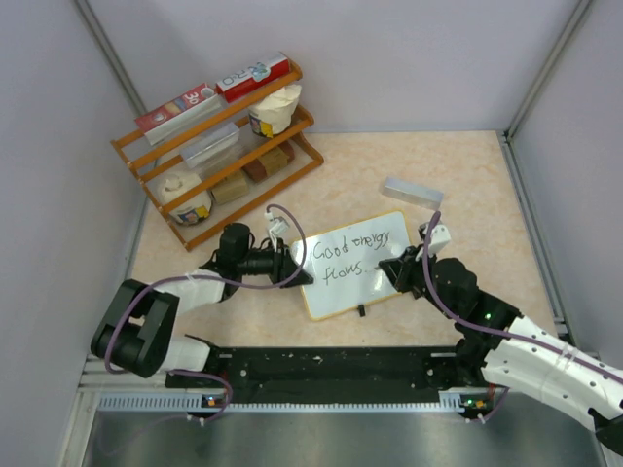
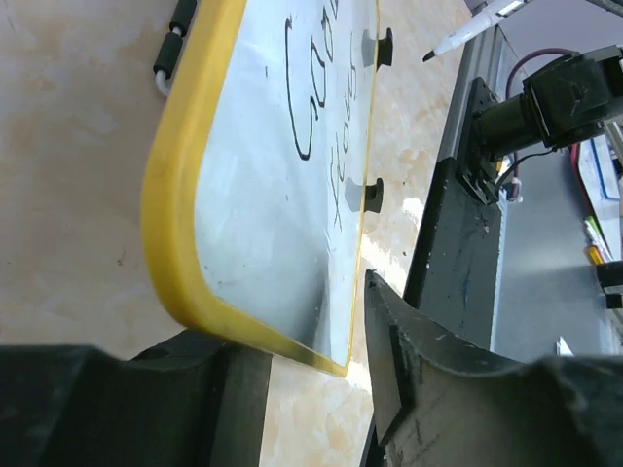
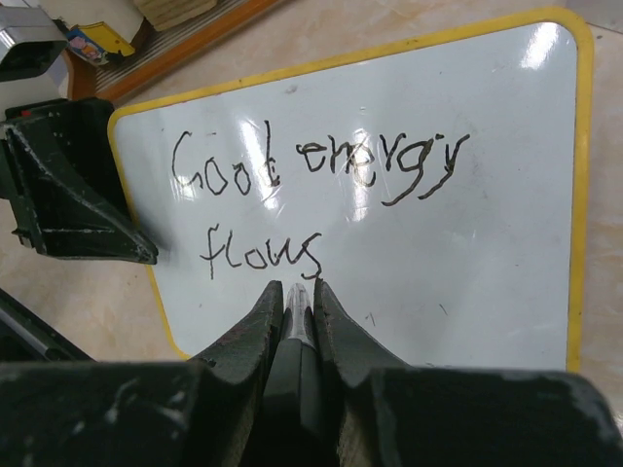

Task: Write a sentence on the whiteboard
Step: Place the whiteboard at the center of the board, then put down the whiteboard marker without the cap at the corner of the board, then reset both arms

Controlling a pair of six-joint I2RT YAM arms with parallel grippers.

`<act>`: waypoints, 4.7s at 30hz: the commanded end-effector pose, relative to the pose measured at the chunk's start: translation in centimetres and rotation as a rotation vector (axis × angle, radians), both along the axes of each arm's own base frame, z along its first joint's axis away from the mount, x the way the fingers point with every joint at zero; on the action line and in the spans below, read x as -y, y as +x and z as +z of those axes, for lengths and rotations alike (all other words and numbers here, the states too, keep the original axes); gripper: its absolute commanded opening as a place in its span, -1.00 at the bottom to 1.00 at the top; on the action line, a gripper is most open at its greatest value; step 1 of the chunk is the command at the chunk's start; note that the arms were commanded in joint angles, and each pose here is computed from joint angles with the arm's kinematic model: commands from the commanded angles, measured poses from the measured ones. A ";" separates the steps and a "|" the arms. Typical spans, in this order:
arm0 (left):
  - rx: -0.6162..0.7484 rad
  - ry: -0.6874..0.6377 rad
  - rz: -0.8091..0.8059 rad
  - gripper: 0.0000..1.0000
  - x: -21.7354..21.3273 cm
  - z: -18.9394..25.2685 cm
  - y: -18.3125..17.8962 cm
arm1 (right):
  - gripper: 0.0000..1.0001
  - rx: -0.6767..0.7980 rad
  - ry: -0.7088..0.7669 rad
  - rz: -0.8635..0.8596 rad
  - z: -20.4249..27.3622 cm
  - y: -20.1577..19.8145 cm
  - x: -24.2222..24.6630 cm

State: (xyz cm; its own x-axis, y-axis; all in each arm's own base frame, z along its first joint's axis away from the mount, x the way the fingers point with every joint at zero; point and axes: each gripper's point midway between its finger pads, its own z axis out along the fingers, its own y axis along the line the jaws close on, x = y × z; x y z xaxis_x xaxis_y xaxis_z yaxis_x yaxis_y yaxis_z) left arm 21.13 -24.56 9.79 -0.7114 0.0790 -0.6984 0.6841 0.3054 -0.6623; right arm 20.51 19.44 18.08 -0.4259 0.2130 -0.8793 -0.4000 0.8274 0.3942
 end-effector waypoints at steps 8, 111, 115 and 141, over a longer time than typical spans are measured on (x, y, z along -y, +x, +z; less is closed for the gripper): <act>0.200 0.004 0.104 0.58 -1.3 2.8 0.3 | -1.00 0.050 0.073 -0.006 4.1 0.3 -0.1; 0.381 -0.048 0.674 0.97 -7.7 13.0 3.3 | -0.07 -0.742 0.381 -0.065 -12.2 -6.3 4.8; 0.379 -0.055 0.674 0.97 -7.7 13.0 3.2 | 0.40 -0.663 0.369 -0.055 -10.0 -5.2 4.9; 0.354 -0.064 0.649 0.96 -7.0 12.0 3.4 | 0.97 -0.441 0.287 -0.102 -4.6 -1.4 6.3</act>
State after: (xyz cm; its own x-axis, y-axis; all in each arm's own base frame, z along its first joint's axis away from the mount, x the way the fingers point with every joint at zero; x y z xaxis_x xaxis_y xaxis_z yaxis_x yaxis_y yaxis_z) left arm 24.24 -17.16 20.62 -0.3697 -0.3128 -0.8749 0.5224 0.7087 -0.4742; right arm 17.43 13.53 10.89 -0.7654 0.4712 -0.4384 -0.0054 0.6764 0.7365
